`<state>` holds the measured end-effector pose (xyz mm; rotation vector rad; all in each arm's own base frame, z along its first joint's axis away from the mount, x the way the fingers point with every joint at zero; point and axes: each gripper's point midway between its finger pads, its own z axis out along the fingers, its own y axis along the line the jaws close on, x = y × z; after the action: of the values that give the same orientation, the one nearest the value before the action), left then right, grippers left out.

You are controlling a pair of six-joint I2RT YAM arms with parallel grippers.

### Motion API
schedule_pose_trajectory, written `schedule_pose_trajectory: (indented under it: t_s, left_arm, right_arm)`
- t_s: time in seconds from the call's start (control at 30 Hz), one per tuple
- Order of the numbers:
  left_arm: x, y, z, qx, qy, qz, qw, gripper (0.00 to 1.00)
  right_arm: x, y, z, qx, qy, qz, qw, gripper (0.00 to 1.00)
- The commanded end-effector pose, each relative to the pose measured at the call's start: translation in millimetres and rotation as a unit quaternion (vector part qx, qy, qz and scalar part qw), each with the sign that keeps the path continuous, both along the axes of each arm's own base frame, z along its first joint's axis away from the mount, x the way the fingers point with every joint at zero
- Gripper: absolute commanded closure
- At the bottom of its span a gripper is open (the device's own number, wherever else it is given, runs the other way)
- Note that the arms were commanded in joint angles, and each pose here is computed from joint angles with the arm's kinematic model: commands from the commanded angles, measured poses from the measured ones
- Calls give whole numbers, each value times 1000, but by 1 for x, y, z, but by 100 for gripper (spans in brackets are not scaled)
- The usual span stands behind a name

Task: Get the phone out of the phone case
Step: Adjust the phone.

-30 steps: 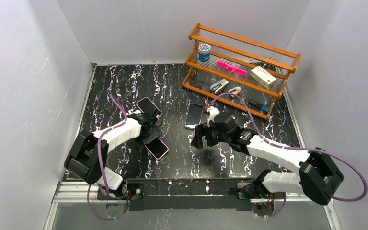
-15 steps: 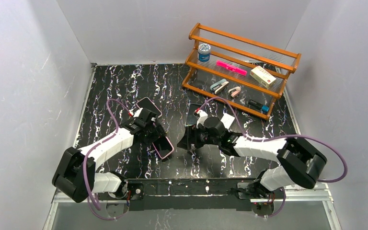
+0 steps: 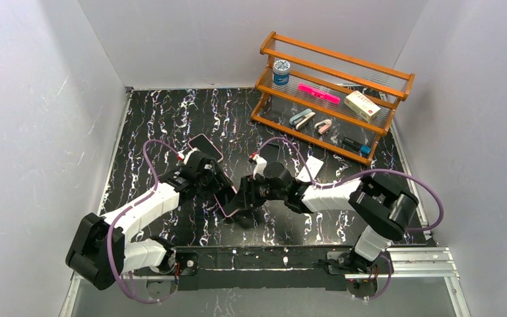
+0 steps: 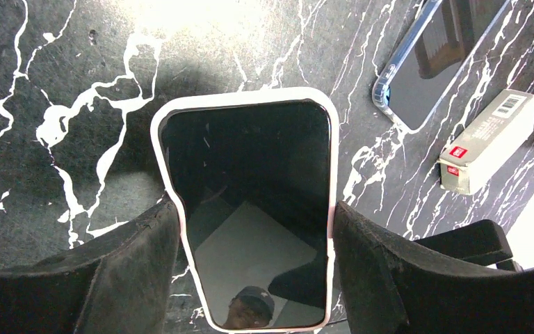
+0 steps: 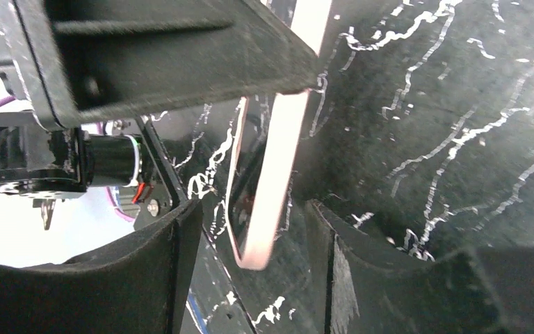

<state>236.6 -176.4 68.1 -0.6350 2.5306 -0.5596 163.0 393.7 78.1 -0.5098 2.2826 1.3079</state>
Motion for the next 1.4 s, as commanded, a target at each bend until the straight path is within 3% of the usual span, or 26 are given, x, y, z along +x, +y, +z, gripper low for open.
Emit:
schedule_pose_trajectory:
  t_s: [0.0, 0.2, 0.37, 0.43, 0.57, 0.67, 0.87, 1.03, 1.23, 1.37]
  left_arm:
    - [3, -10, 17, -39, -32, -5, 999, 100]
    - [2, -8, 23, -40, -55, -15, 998, 99]
    - [3, -3, 43, -48, -109, -23, 993, 83]
    - [3, -3, 52, -52, -134, -33, 989, 68]
    - [4, 0, 71, -50, -179, -48, 981, 23]
    - [5, -2, 89, -58, -216, -65, 972, 3]
    - [-2, -7, 119, -89, -282, -95, 950, 2]
    - [-15, -27, 140, -166, -323, -136, 922, 2]
    - [-22, -52, 150, -238, -332, -179, 895, 3]
    - [-27, -68, 165, -282, -335, -212, 874, 5]
  right_arm:
    - [3, 26, 27, 52, -18, 17, 998, 40]
    - [2, 31, 34, 67, -18, 21, 997, 67]
    - [-2, 26, 44, 81, -20, 20, 996, 96]
    - [-4, 23, 51, 93, -22, 18, 995, 99]
    - [-4, 16, 67, 110, -37, 6, 993, 99]
    - [-3, 6, 79, 121, -49, -5, 991, 99]
    - [-2, -19, 106, 161, -64, -20, 985, 99]
    - [-2, -50, 137, 237, -71, -27, 969, 99]
    - [-11, -76, 173, 318, -79, -4, 945, 99]
    - [-21, -81, 185, 335, -85, 19, 938, 99]
